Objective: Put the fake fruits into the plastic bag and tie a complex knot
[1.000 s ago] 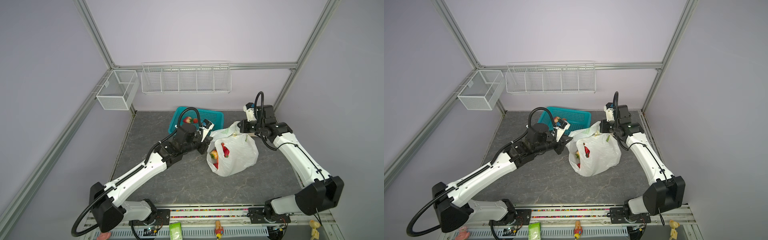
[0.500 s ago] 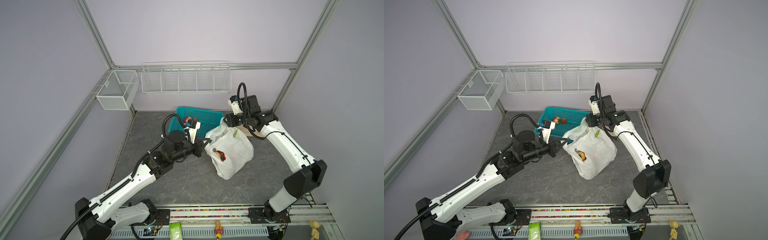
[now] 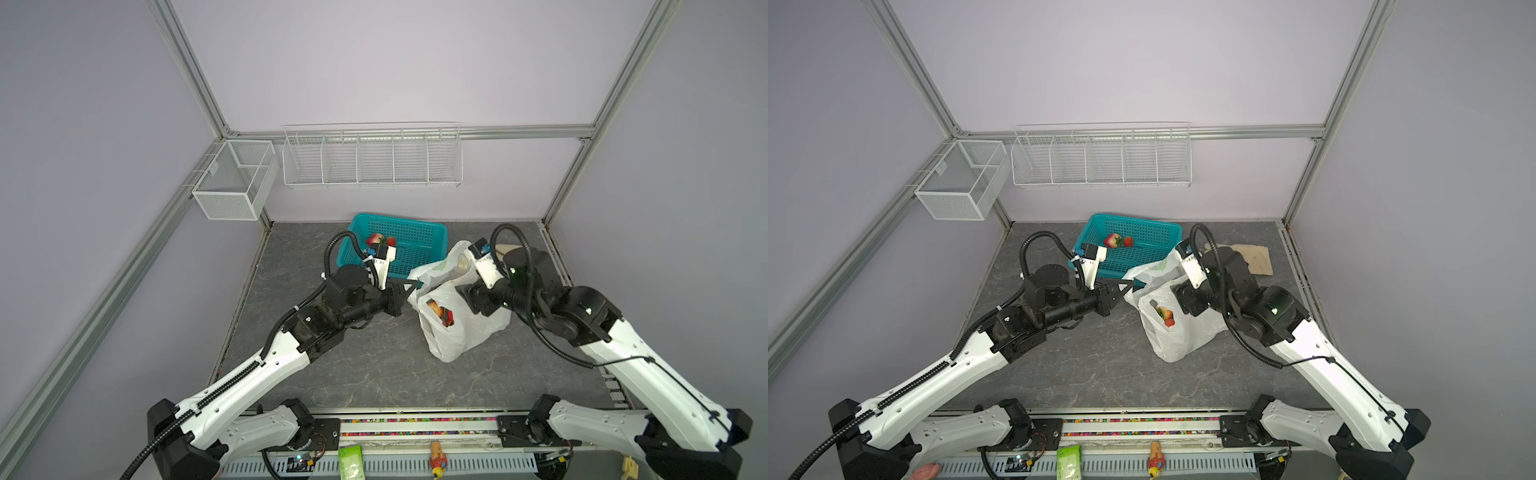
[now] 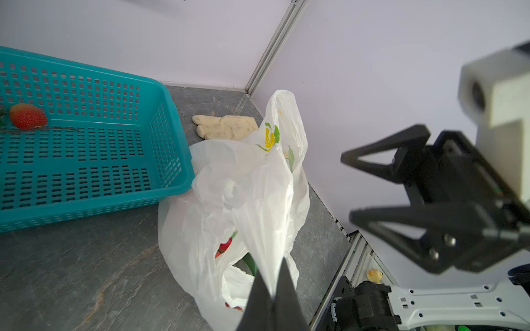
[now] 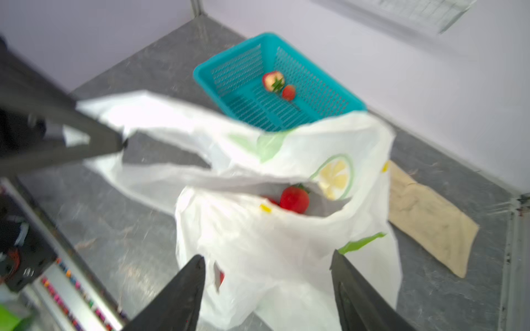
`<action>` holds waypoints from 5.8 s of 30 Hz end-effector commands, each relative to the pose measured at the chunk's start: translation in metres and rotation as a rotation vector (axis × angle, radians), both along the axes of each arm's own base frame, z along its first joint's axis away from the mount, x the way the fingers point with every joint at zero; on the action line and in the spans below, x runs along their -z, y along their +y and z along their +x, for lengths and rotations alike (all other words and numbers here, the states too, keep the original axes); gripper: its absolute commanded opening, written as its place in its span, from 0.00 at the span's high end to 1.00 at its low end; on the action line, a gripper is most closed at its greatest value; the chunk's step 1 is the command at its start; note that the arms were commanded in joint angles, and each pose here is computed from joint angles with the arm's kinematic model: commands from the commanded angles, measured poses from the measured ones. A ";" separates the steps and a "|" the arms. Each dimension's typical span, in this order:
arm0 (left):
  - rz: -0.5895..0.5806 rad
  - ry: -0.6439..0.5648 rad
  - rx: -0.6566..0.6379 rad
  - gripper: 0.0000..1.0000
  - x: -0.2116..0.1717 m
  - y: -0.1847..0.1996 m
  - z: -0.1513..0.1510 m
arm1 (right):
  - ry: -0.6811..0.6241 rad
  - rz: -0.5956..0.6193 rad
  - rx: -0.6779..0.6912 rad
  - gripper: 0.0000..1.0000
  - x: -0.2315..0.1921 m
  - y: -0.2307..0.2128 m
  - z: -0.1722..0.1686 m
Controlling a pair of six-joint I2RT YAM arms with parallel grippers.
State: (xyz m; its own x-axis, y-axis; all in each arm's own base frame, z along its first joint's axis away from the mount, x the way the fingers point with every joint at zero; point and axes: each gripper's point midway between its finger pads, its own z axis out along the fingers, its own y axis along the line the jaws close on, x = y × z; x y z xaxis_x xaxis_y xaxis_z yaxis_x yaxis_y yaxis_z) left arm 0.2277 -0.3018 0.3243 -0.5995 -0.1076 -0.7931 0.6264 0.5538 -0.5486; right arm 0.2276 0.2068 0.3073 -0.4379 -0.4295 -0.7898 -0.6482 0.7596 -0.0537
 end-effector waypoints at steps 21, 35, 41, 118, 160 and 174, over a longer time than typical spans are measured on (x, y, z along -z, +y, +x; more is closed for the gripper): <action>0.009 -0.012 -0.050 1.00 -0.007 0.013 0.000 | 0.011 -0.164 -0.166 0.57 0.110 0.075 -0.020; -0.022 -0.085 -0.159 1.00 -0.046 0.046 0.006 | -0.121 0.219 -0.203 0.93 -0.024 0.046 -0.040; -0.017 -0.172 -0.251 1.00 -0.093 0.077 0.007 | -0.277 0.334 -0.078 0.94 -0.104 -0.004 -0.032; 0.069 -0.171 -0.107 1.00 -0.108 0.070 0.061 | -0.370 0.082 0.359 0.57 -0.106 -0.054 0.064; 0.015 -0.130 -0.111 1.00 -0.125 0.083 0.033 | -0.245 0.375 -0.594 0.04 -0.024 0.182 0.041; 0.004 -0.339 -0.045 0.46 -0.142 0.077 0.028 | -0.161 0.435 -0.643 0.93 -0.001 0.152 0.031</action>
